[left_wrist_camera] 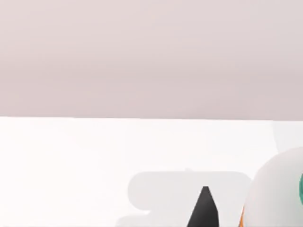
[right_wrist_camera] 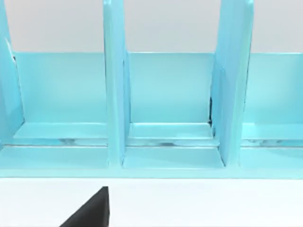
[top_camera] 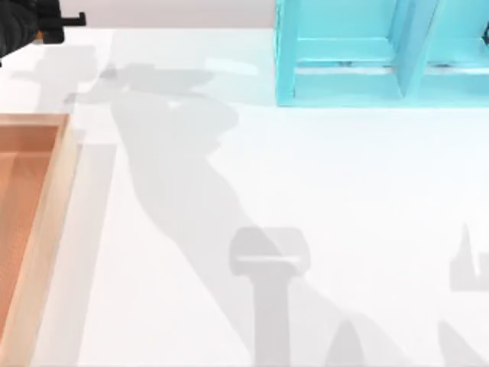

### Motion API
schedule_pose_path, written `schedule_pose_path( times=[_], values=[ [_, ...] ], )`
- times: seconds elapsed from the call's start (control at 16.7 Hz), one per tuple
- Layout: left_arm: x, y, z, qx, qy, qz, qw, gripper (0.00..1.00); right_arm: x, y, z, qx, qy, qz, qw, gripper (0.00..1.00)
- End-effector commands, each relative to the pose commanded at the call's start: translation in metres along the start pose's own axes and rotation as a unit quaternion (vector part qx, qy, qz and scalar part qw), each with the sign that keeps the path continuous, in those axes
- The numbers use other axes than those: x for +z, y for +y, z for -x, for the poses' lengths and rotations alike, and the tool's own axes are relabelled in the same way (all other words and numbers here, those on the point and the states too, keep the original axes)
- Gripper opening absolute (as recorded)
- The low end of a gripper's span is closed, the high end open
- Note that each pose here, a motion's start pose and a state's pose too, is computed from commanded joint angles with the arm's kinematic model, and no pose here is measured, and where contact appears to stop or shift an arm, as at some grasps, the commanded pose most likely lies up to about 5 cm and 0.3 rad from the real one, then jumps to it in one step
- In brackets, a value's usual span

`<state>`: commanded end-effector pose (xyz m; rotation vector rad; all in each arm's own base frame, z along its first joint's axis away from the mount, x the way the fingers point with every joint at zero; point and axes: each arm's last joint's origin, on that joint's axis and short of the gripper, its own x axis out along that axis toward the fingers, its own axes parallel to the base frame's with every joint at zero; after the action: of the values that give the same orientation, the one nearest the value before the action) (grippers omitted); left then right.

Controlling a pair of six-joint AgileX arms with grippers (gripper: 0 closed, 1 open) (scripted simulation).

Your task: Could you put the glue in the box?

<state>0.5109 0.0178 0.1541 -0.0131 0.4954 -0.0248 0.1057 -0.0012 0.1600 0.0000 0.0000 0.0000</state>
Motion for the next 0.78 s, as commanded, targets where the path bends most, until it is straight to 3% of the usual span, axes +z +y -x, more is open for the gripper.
schedule_pose_path(
  times=[0.24,0.36,0.54,0.78],
  values=[
    [-0.003,0.007,0.000,0.002,0.007,-0.001,1.000,0.00,0.000,0.000,0.000,0.000,0.000,0.000,1.000,1.00],
    [-0.006,0.030,0.006,-0.001,0.028,-0.010,1.000,0.00,0.000,0.000,0.000,0.000,0.000,0.000,1.000,1.00],
    [-0.011,0.095,0.034,-0.012,0.074,-0.032,0.997,0.00,0.000,0.000,0.000,0.000,0.000,0.000,1.000,1.00],
    [-0.025,0.190,0.108,-0.057,0.124,-0.075,0.988,0.00,0.000,0.000,0.000,0.000,0.000,0.000,1.000,1.00]
  ],
)
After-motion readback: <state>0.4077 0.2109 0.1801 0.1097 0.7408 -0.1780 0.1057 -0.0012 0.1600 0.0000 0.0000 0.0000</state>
